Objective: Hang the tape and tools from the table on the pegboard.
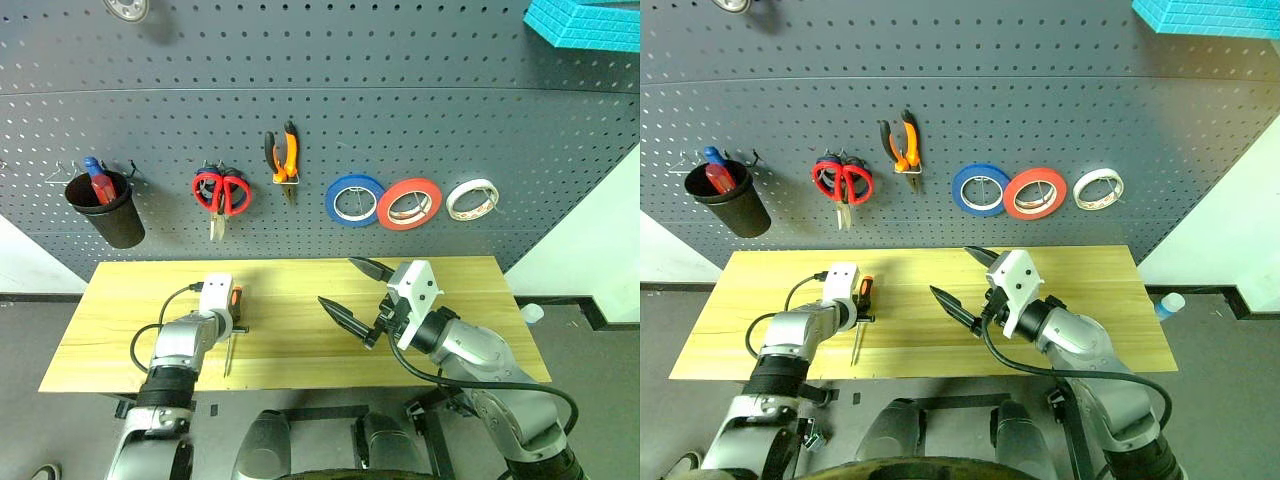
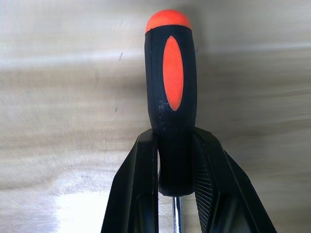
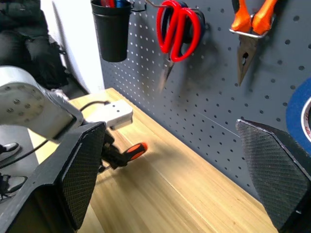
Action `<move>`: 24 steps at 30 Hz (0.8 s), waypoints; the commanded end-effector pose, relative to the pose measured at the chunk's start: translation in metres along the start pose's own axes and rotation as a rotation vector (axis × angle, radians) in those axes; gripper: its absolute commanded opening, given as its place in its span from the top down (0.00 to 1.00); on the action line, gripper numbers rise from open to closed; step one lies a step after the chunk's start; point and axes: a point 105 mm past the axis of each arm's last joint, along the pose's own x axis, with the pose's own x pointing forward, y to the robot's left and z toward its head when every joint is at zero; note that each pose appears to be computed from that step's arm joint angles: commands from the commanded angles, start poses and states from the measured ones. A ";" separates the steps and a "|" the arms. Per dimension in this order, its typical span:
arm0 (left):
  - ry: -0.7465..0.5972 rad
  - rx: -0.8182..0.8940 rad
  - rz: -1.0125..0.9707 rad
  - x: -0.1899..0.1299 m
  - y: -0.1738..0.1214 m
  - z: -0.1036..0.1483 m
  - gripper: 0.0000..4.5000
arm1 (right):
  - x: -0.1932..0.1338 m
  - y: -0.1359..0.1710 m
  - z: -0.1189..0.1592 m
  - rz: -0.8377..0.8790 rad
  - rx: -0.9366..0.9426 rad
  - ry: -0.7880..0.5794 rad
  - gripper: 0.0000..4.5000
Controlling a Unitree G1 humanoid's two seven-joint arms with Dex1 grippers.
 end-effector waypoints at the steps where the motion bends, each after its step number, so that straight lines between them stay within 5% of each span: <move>1: -0.138 0.132 0.033 -0.024 0.005 0.024 0.87 | -0.003 -0.002 0.016 0.023 -0.014 -0.065 0.00; 9: -0.350 0.251 0.095 -0.049 0.002 0.045 0.87 | -0.004 -0.002 0.022 0.114 0.058 -0.130 0.00; 18: -0.908 0.342 0.298 -0.104 0.008 0.095 0.87 | -0.003 -0.003 0.023 0.172 0.090 -0.152 0.00; 24: -1.120 0.364 0.414 -0.136 0.013 0.109 0.87 | -0.003 -0.004 0.028 0.189 0.101 -0.193 0.00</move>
